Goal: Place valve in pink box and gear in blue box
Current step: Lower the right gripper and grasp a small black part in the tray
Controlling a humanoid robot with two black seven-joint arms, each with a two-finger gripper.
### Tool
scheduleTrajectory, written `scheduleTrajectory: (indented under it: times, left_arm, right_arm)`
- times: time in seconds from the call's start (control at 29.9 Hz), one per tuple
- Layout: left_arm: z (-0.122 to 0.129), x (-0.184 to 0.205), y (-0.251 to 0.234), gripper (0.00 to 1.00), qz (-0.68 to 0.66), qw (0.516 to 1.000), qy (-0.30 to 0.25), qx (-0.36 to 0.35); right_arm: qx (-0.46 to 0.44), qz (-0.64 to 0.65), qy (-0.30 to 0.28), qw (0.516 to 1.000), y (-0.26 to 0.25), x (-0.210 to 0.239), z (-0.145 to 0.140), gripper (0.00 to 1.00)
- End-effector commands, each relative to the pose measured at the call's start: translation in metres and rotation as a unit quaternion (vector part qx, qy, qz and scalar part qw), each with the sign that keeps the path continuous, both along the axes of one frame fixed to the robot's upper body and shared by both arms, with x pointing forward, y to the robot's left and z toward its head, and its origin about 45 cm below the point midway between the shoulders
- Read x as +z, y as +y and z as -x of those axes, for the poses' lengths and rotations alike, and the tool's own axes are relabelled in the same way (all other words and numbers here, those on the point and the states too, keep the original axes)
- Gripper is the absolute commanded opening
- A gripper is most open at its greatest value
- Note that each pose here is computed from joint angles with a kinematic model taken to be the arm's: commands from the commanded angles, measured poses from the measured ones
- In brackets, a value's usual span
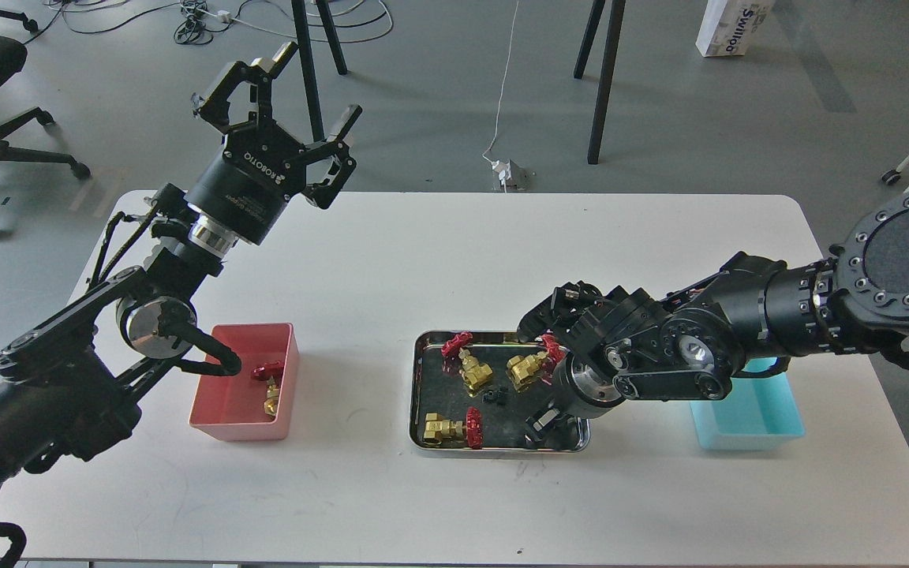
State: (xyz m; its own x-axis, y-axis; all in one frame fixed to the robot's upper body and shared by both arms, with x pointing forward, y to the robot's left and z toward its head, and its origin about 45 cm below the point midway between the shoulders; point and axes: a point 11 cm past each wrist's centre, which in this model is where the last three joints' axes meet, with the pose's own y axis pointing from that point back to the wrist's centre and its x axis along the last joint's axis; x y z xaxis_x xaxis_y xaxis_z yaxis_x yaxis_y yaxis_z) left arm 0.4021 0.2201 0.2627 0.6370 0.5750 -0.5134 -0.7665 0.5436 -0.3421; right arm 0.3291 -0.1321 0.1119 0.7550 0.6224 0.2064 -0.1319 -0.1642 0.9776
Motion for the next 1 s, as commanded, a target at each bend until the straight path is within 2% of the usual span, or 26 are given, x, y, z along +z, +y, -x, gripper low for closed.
scheduleTrajectory:
  times: [0.0, 0.17, 0.47, 0.97]
  left_arm:
    - [-0.0002, -0.0006, -0.0001, 0.84, 0.000, 1.000, 0.001, 0.000]
    - [-0.0016, -0.0032, 0.0033, 0.84, -0.003, 1.000, 0.003, 0.006]
    - [-0.0017, -0.0036, 0.0030, 0.85, -0.003, 1.000, 0.004, 0.006]
    - [-0.0020, -0.0106, 0.0065, 0.86, -0.005, 1.000, 0.012, 0.013]
  right_arm:
    - [-0.003, -0.002, 0.000, 1.000, -0.0010, -0.0031, 0.0009, 0.54]
    - [-0.004, -0.006, 0.000, 1.000, -0.0010, -0.0059, 0.0027, 0.53]
    - [-0.004, -0.006, -0.001, 1.000, -0.0007, -0.0053, 0.0021, 0.44]
    - [-0.004, -0.005, -0.001, 1.000, -0.0013, -0.0060, 0.0025, 0.38]
